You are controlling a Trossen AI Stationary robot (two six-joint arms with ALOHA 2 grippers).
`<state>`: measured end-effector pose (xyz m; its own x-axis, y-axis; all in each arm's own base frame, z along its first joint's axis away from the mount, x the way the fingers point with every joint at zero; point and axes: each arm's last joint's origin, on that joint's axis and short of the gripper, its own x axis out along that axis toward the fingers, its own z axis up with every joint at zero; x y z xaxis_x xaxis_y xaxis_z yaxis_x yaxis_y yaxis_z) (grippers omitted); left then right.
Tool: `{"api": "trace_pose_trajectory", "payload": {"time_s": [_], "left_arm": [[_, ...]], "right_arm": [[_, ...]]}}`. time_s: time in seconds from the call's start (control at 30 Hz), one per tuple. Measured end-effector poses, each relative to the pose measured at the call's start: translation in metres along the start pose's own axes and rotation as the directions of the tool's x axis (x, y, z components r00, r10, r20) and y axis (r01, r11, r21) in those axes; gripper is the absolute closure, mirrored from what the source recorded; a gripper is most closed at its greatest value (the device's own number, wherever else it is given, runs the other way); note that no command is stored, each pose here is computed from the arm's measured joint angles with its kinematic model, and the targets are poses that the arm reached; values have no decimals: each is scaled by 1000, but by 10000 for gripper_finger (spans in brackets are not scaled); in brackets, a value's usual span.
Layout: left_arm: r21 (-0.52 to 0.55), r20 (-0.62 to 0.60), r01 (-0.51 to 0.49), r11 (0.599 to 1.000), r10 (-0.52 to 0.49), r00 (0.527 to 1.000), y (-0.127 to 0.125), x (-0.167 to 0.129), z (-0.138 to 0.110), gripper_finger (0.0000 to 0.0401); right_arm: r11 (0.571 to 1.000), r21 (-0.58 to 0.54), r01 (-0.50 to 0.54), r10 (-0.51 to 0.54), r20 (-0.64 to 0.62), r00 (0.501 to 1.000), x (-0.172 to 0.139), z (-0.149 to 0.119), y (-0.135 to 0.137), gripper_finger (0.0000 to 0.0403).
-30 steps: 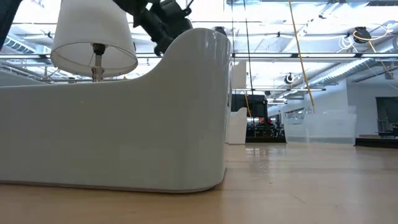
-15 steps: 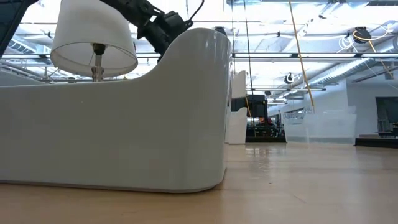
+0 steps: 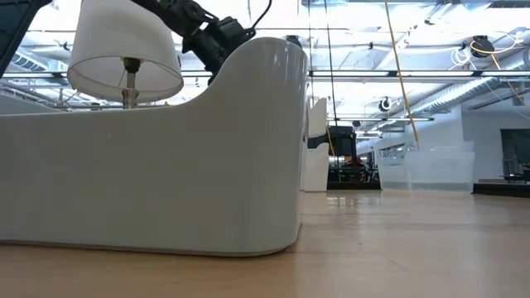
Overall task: Stack baskets by color
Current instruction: Stack the bottom white bin on the white bins
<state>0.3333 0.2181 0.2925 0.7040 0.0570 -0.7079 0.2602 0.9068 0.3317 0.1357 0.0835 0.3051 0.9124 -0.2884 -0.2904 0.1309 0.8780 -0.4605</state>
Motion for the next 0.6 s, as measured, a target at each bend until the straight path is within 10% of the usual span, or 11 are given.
{"api": "trace_pose_trajectory", "payload": {"time_s": [0.6], "left_arm": [[-31,-33,42,999,-43,998,1,25,-12,390]], "right_arm": [[1000,0,-1,1,0,1000,0,0,0,204]]}}
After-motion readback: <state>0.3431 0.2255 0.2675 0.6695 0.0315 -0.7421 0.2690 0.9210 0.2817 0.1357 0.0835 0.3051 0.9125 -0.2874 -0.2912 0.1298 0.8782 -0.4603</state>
